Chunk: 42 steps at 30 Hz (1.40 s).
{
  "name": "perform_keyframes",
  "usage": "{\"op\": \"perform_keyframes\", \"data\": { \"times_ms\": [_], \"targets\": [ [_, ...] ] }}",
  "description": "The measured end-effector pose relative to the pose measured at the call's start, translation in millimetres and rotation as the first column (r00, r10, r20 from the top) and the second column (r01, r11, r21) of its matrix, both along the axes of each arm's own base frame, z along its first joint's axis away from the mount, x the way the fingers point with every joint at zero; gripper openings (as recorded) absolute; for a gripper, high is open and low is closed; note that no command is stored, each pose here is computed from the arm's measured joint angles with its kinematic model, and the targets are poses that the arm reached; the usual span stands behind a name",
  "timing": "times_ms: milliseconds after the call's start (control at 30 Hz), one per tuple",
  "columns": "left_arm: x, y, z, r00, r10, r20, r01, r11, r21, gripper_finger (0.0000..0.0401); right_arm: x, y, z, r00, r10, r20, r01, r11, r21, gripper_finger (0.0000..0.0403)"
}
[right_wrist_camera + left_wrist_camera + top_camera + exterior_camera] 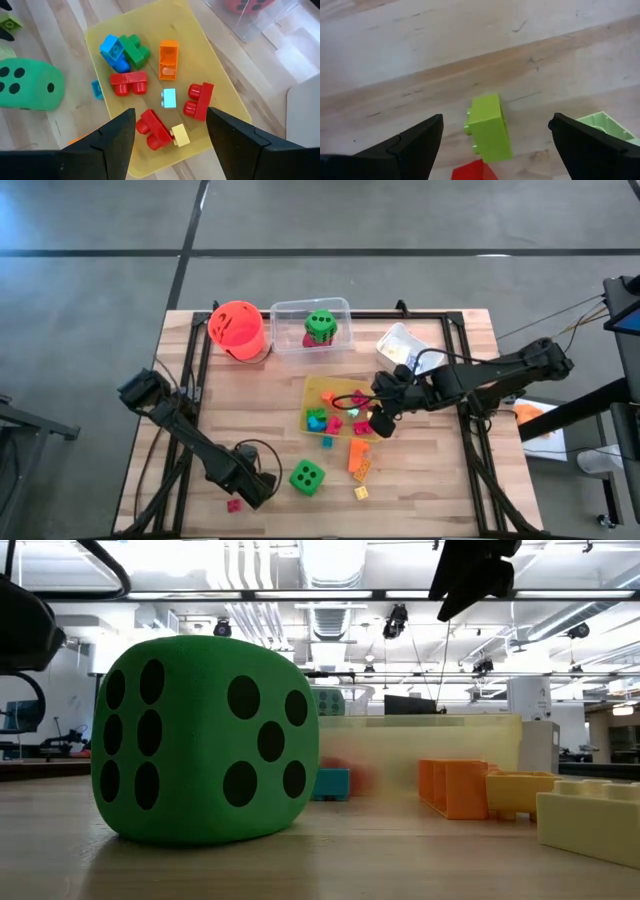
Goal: Pick & Place Toys
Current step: Put the light green game piece into the yellow bin
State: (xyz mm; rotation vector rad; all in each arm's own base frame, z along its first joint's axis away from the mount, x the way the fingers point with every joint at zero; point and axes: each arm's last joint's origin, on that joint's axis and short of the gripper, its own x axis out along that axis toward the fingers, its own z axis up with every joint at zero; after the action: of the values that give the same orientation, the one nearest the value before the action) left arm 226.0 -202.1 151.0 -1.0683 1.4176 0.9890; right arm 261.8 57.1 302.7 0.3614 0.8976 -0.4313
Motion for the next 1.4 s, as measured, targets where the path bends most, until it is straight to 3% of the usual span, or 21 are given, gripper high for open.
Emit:
{"op": "perform_keyframes", "data": {
  "times_ms": [633, 867, 1200, 1400],
  "targets": [
    [-2.7, -0.4, -13.7, 0.999, 0.001, 0.04, 0.001, 0.999, -0.052, 0.035, 2.1, -0.4, -2.2, 1.0, 0.006, -0.008, -0.006, 0.999, -0.045, 0.0239],
    [-2.8, -0.4, -13.8, 0.999, 0.001, 0.037, 0.001, 0.999, -0.053, 0.0261, 2.1, -0.4, -2.2, 1.0, 0.008, -0.009, -0.008, 0.999, -0.045, 0.0239],
    [-2.1, -1.3, -10.2, 0.998, -0.006, 0.055, 0.011, 0.997, -0.079, 0.009, 2.0, -0.5, -2.8, 1.0, 0.014, -0.013, -0.014, 0.999, -0.05, 0.0239],
    [-4.5, 1.4, 1.4, 0.996, -0.02, 0.087, 0.027, 0.996, -0.081, 0.0079, 1.9, -0.5, -2.8, 1.0, 0.014, -0.013, -0.015, 0.999, -0.051, 0.0239]
  ]
}}
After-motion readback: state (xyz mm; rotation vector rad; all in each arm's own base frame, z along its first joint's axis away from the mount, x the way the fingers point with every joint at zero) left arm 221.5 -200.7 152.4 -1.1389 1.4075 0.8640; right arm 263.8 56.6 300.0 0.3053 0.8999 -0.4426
